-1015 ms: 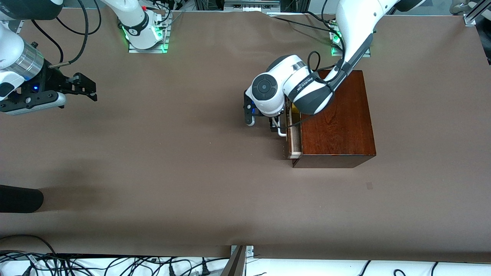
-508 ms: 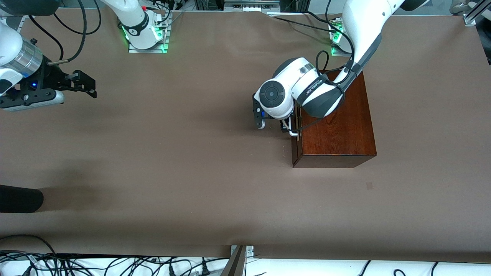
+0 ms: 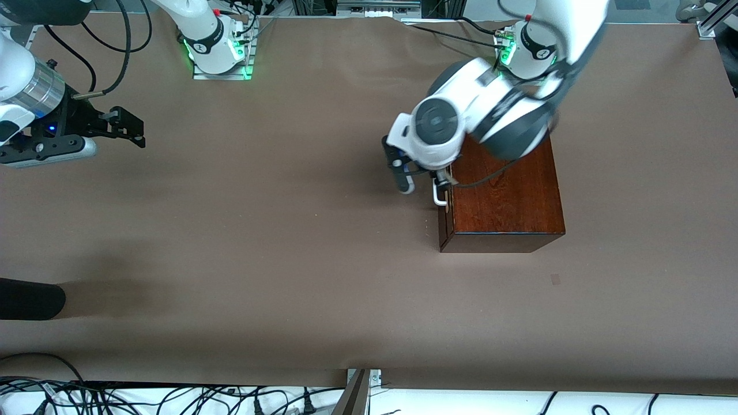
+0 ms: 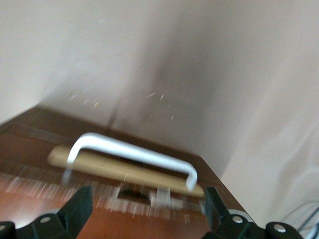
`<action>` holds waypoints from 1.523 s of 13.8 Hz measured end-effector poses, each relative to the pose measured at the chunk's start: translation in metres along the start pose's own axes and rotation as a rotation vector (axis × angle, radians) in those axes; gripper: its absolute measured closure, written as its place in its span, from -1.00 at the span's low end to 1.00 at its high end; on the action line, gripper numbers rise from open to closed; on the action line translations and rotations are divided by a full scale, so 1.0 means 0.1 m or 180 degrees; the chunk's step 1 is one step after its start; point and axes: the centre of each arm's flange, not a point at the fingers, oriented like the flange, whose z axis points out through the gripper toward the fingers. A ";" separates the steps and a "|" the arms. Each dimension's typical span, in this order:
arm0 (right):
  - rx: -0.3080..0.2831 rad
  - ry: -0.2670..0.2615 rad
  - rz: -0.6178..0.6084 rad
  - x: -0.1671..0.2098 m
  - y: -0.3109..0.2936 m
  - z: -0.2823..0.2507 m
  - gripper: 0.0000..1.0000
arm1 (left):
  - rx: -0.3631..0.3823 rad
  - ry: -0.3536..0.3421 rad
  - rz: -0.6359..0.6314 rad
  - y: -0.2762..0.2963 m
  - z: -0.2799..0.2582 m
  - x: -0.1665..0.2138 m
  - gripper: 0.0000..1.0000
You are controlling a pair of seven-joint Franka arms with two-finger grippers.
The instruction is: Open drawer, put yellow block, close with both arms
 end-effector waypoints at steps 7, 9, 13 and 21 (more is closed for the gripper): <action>-0.0116 -0.0002 -0.0035 0.00 -0.01 0.00 -1.00 | 0.0027 0.0178 -0.1410 -1.23 -1.09 -1.98 -1.00; -0.0116 -0.0002 -0.0035 0.00 -0.01 0.00 -1.00 | 0.0023 0.0301 -0.1748 -1.61 -1.18 -2.49 -1.00; -0.0116 -0.0001 -0.0035 0.00 -0.01 0.00 -1.00 | 0.0063 0.0522 -0.2243 -1.80 -1.29 -2.97 -1.00; -0.0116 -0.0001 -0.0035 0.00 -0.01 0.00 -1.00 | 0.0182 0.0689 -0.3147 -1.34 -1.14 -3.32 -1.00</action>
